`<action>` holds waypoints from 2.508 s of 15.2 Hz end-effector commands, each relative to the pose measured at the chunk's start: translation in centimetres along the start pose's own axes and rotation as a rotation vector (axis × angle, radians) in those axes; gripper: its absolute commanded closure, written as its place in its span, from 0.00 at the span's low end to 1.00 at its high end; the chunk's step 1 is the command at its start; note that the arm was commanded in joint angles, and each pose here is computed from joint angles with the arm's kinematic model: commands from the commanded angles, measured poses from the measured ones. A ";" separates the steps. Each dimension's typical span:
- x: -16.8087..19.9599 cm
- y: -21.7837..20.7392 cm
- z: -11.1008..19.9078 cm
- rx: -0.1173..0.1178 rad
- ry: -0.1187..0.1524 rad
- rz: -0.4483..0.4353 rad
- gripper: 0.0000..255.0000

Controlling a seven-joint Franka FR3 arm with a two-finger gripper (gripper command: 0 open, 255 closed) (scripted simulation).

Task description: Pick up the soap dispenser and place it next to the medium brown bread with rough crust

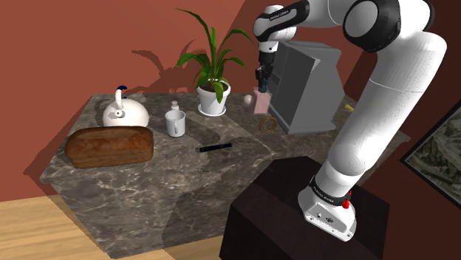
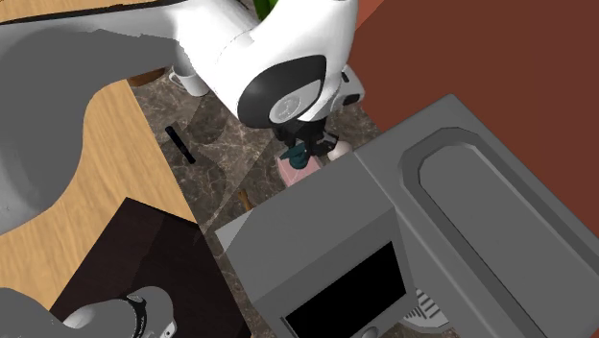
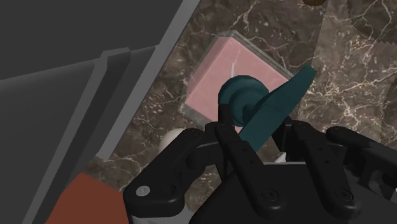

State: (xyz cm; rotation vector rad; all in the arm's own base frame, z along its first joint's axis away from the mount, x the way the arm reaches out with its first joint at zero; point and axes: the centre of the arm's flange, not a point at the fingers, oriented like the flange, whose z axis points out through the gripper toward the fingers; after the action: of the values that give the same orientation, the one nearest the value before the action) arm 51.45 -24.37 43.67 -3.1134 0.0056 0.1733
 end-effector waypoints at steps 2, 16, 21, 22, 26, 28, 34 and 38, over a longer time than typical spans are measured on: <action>-0.2 0.0 -1.7 0.000 0.000 0.000 1.00; -1.0 -0.1 -9.0 0.000 0.000 0.000 1.00; -1.3 -0.2 -11.6 0.000 0.000 0.000 1.00; -1.3 -0.2 -12.1 0.000 0.000 0.000 1.00; -1.6 -0.3 -14.2 0.000 0.000 0.000 1.00; -1.7 -0.3 -15.3 0.000 0.000 0.000 1.00; -2.0 -0.4 -18.4 0.000 0.000 0.000 1.00; -2.3 -0.4 -20.5 0.000 0.000 0.000 1.00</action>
State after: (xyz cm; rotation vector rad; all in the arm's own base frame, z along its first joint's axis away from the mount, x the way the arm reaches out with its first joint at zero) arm 51.52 -24.63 63.84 -3.1133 0.0056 0.1734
